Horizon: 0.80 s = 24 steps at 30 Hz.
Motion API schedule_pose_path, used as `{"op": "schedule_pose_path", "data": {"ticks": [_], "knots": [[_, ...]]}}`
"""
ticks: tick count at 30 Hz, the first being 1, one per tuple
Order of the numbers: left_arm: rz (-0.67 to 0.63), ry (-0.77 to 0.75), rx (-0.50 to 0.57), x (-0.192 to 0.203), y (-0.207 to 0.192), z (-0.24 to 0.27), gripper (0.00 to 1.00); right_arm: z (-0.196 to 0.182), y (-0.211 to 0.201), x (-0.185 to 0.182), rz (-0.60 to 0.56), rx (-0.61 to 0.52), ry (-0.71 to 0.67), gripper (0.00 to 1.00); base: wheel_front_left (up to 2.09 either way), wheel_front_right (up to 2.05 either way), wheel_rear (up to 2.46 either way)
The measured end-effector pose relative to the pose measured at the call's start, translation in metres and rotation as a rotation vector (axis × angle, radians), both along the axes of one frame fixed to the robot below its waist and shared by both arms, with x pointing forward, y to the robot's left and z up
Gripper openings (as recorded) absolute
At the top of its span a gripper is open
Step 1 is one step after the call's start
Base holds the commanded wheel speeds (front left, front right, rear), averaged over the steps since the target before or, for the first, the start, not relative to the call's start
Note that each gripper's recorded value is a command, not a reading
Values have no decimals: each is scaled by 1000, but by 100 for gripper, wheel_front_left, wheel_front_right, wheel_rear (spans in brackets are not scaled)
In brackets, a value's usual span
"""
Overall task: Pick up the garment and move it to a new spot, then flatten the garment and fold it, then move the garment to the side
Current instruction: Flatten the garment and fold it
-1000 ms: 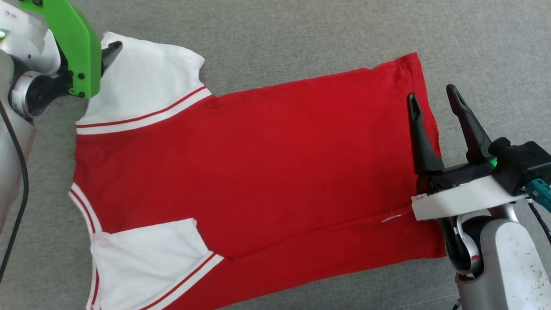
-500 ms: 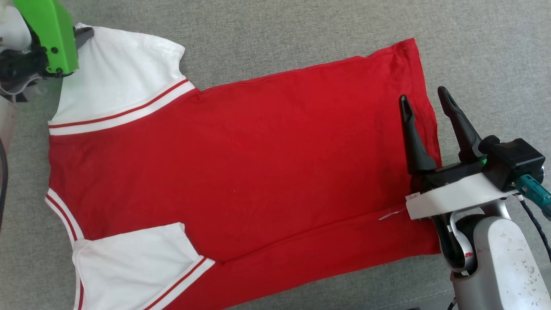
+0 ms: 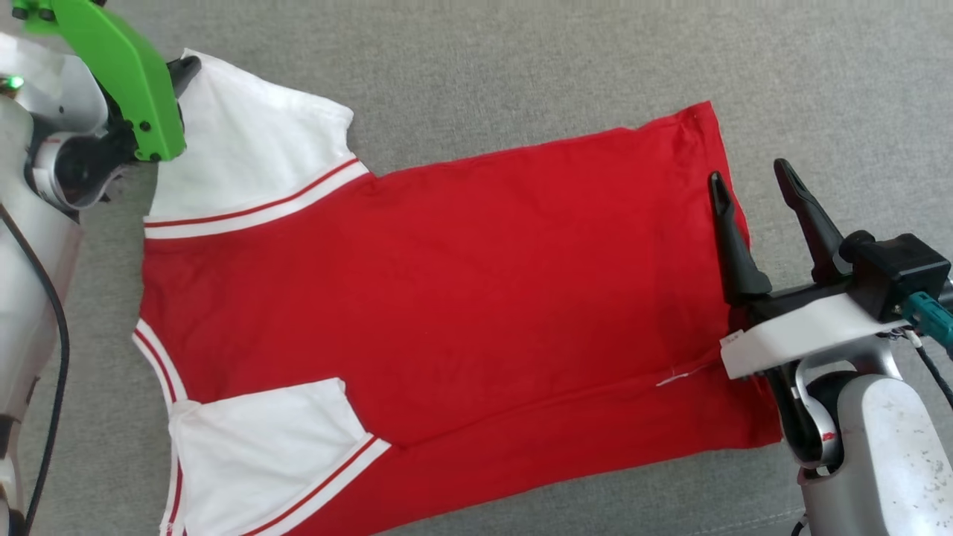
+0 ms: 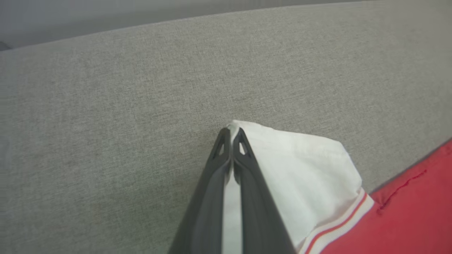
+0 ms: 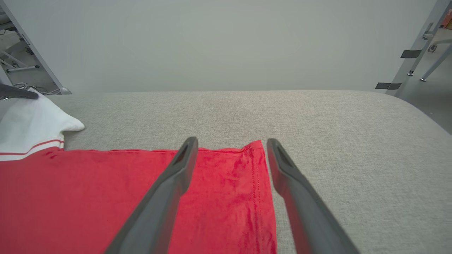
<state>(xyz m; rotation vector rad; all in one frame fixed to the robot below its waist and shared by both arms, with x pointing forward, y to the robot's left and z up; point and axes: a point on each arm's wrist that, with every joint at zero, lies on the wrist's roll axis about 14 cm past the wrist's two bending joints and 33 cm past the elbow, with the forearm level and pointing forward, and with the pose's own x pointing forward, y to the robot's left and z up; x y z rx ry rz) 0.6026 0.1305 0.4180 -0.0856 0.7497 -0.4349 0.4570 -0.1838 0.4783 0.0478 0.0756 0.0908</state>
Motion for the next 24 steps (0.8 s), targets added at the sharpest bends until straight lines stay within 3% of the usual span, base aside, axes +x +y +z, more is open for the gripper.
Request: {"op": "schedule_pose_path", "data": {"ticks": [5,12,17,20,24], "knots": [[-4,-98,-61,-13,-3,34,0,0,-5,-8,13,-39,64,100,0,0,0],[-24,-161,-113,-46,1,62,0,-13,-13,-12,68,-138,255,100,0,0,0],[-34,-183,-118,-72,4,72,0,-8,-16,8,129,-195,381,100,0,0,0],[-31,-212,-130,-86,3,81,0,-14,-20,20,185,-297,514,100,0,0,0],[-31,-217,-139,-96,1,80,0,-26,-24,34,201,-310,622,100,0,0,0]]}}
